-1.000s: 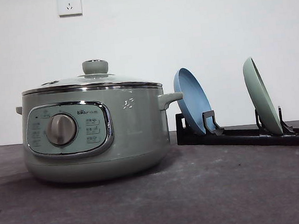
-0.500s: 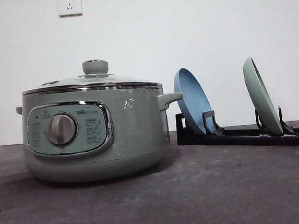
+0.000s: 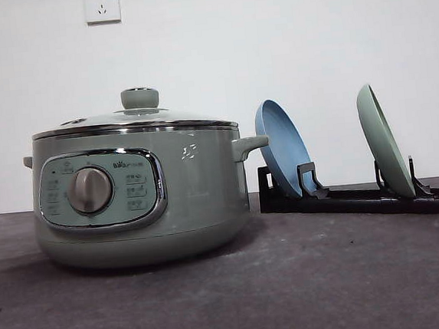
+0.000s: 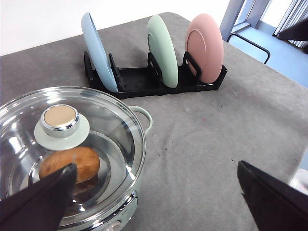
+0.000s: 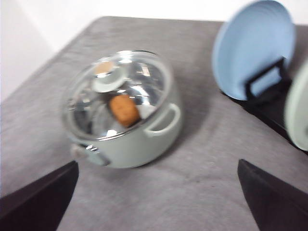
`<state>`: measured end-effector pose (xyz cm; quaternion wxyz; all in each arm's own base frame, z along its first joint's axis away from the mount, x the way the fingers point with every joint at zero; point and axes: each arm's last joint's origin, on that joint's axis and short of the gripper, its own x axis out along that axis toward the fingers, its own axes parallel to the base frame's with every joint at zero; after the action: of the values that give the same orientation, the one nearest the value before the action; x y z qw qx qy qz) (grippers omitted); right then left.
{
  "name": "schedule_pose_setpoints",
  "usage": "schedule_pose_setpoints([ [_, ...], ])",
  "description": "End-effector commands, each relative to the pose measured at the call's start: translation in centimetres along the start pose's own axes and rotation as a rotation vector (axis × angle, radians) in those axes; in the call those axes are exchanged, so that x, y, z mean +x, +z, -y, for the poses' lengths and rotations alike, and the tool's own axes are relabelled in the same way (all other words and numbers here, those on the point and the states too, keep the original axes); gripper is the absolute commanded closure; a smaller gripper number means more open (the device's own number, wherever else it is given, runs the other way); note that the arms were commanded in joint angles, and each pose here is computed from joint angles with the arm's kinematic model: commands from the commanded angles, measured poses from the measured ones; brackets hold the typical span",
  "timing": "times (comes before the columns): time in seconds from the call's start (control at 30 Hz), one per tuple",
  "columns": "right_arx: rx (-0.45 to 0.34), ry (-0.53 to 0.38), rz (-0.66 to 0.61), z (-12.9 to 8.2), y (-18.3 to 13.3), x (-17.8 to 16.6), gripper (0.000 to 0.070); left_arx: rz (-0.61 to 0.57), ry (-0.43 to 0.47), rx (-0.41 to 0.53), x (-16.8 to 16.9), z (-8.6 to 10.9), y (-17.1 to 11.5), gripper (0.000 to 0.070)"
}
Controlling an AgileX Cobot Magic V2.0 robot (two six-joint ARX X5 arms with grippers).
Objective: Transfer potato from steamer to green plate
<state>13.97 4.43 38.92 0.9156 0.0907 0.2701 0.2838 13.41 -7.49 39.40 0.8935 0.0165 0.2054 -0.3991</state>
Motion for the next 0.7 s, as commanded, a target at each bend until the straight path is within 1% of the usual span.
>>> schedule_pose_setpoints([
  [0.0,0.047,-0.036,0.002,0.3,1.2,0.9,0.0028,0.02,-0.011,0.016,-0.2,0.2,0.6,0.0],
  [0.13,0.077,-0.138,-0.031,1.8,3.1,3.4,0.0028,0.02,-0.011,0.016,-0.2,0.2,0.6,0.0],
  [0.23,0.104,-0.177,-0.049,3.4,4.8,5.5,0.0028,0.02,-0.011,0.016,-0.2,0.2,0.6,0.0],
  [0.4,0.13,-0.21,-0.047,6.1,7.0,8.9,0.003,0.02,-0.011,0.016,-0.2,0.2,0.6,0.0],
  [0.53,0.146,-0.231,-0.03,8.3,8.0,11.4,0.0036,0.019,-0.011,0.015,-0.2,0.2,0.6,0.0],
  [0.67,0.168,-0.234,-0.045,10.3,8.2,13.6,0.0085,0.013,-0.011,0.012,0.0,0.1,0.6,0.0],
])
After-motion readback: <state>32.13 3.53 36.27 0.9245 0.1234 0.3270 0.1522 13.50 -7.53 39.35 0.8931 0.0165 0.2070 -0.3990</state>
